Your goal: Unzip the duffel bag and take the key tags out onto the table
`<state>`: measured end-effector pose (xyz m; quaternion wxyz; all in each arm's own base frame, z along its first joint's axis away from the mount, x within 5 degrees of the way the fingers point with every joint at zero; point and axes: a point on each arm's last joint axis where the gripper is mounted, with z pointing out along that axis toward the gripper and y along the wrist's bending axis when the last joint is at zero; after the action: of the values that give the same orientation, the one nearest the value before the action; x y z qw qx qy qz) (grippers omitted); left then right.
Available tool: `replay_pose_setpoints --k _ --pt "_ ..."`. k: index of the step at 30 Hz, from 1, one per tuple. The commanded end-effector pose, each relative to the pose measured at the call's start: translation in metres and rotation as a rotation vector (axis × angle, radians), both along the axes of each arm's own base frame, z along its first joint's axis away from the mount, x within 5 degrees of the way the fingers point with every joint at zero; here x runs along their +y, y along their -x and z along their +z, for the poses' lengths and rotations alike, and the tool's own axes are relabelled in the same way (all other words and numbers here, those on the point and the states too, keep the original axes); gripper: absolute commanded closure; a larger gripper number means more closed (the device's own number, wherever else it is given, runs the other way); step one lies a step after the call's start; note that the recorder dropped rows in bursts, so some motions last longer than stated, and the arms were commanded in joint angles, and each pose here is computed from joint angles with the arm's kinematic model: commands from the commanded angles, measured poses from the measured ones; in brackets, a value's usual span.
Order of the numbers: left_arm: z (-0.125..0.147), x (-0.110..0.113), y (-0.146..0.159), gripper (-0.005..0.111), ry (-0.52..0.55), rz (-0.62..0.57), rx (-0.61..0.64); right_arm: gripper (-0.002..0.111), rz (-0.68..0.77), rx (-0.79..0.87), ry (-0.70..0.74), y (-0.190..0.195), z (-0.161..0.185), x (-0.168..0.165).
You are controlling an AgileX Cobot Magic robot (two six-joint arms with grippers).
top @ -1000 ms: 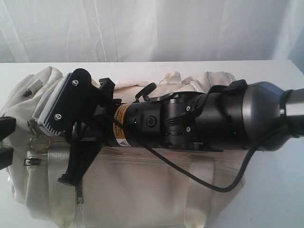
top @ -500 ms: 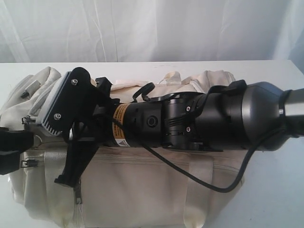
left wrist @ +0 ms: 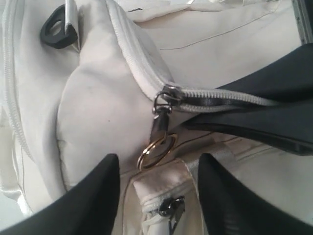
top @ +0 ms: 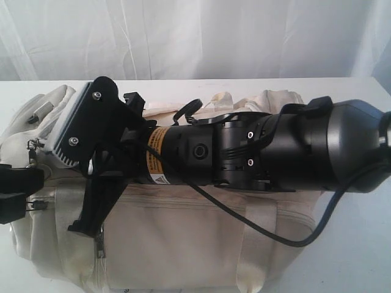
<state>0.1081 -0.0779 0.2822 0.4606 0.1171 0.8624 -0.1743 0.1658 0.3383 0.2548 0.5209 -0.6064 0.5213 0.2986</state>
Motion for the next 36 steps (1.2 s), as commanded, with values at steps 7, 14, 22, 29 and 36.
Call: replay_pose_setpoints --k 7,14,22,29,36 --pt "0.005 0.007 -0.005 0.054 0.066 0.13 -0.022 0.108 0.025 0.013 -0.09 0.004 0.017 -0.002" --pt "0.006 0.003 -0.003 0.054 0.162 0.13 0.018 0.108 0.025 0.019 -0.093 0.005 0.017 -0.002" --pt "0.001 0.002 -0.002 0.054 0.184 0.138 0.062 0.108 0.025 0.019 -0.093 0.005 0.017 -0.002" --pt "-0.012 -0.005 -0.005 0.054 0.173 0.113 0.085 0.108 0.025 0.022 -0.093 0.005 0.017 -0.002" --pt "-0.014 -0.009 -0.011 0.054 0.129 0.111 0.057 0.108 0.025 0.025 -0.096 0.005 0.017 -0.002"
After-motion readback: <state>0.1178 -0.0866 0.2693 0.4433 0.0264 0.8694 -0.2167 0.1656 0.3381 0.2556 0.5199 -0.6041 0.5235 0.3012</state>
